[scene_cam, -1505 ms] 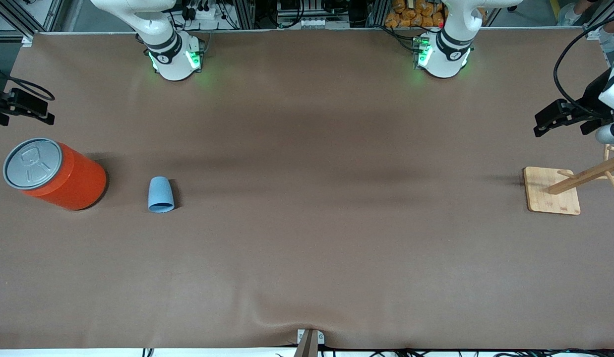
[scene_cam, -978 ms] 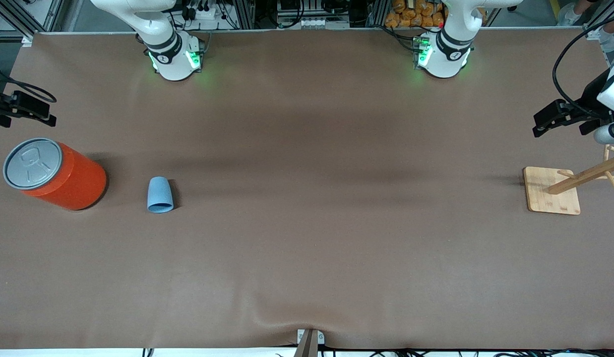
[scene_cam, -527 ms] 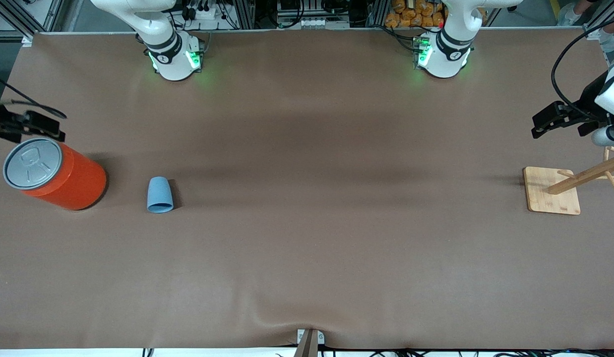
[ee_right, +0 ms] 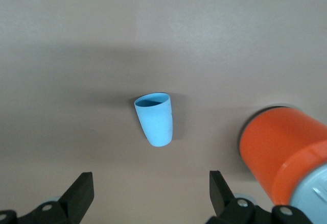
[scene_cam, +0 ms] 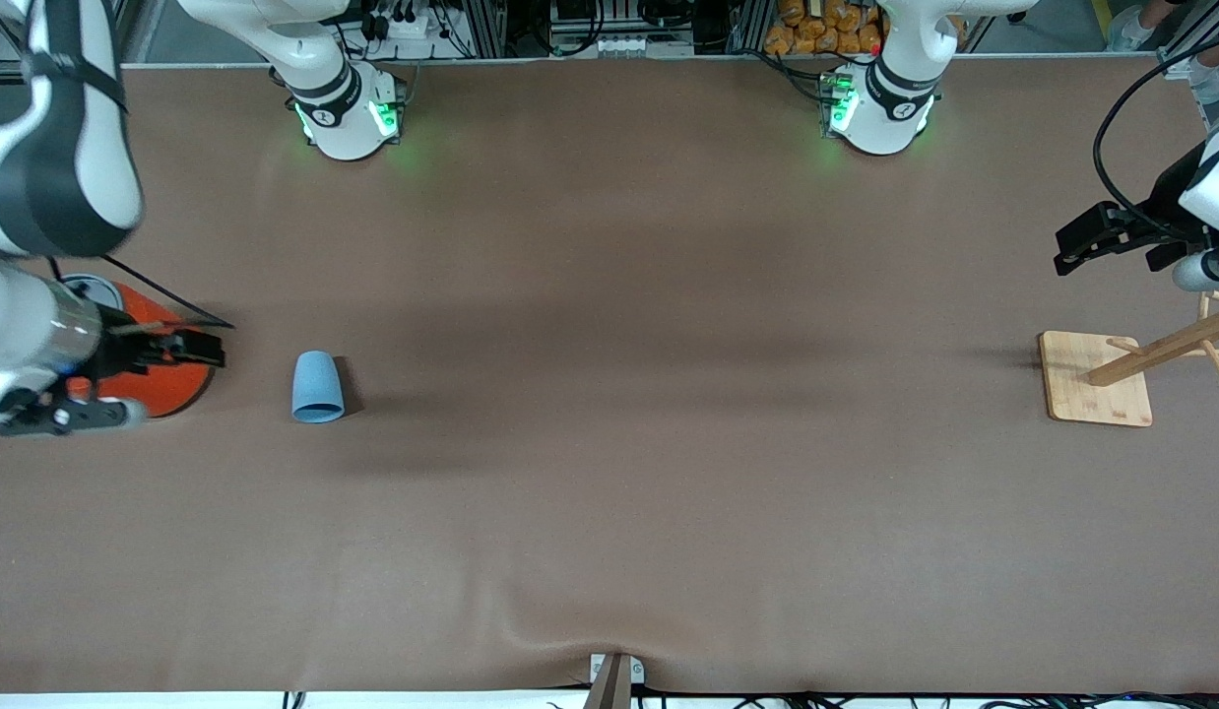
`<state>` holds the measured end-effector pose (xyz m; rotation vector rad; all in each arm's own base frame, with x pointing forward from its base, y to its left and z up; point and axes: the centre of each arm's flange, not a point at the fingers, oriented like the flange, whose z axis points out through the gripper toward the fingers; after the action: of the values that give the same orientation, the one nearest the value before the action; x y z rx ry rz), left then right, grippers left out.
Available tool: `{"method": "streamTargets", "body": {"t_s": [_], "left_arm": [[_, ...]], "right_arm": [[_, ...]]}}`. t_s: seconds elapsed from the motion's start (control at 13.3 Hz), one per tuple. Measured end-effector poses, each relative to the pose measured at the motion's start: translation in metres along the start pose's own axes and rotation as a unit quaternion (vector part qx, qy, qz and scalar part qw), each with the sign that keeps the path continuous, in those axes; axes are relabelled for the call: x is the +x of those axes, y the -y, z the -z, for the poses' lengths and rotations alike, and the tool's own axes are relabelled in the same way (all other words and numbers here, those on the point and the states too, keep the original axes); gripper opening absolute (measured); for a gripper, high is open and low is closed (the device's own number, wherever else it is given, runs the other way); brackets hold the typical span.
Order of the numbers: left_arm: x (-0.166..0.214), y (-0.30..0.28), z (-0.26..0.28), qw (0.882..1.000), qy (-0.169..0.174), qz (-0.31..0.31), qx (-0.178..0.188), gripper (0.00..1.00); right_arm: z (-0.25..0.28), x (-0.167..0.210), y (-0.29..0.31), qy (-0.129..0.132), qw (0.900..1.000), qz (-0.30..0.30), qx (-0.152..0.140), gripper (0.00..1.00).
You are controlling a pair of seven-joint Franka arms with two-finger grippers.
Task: Flip cup
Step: 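Reach the right gripper toward the light blue cup lying on its side, then close the right gripper on the blue cup's base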
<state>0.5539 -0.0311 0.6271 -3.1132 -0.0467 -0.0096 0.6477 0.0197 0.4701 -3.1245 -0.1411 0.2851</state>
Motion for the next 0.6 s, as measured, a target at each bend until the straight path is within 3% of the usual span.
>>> {"method": "streamTargets", "body": {"t_s": [0.38,0.6], "left_arm": [[0.0,0.0,0.0,1.0,0.0,0.0,0.0,1.0],[0.0,0.0,-0.001,1.0,0.001,0.0,0.0,1.0]], "right_arm": [[-0.08,0.037,-0.01,-0.01,0.999,0.039,-0.005,1.0],[-0.134,0.055,-0.019,0.003,0.998,0.062,-0.005,1.0]]}}
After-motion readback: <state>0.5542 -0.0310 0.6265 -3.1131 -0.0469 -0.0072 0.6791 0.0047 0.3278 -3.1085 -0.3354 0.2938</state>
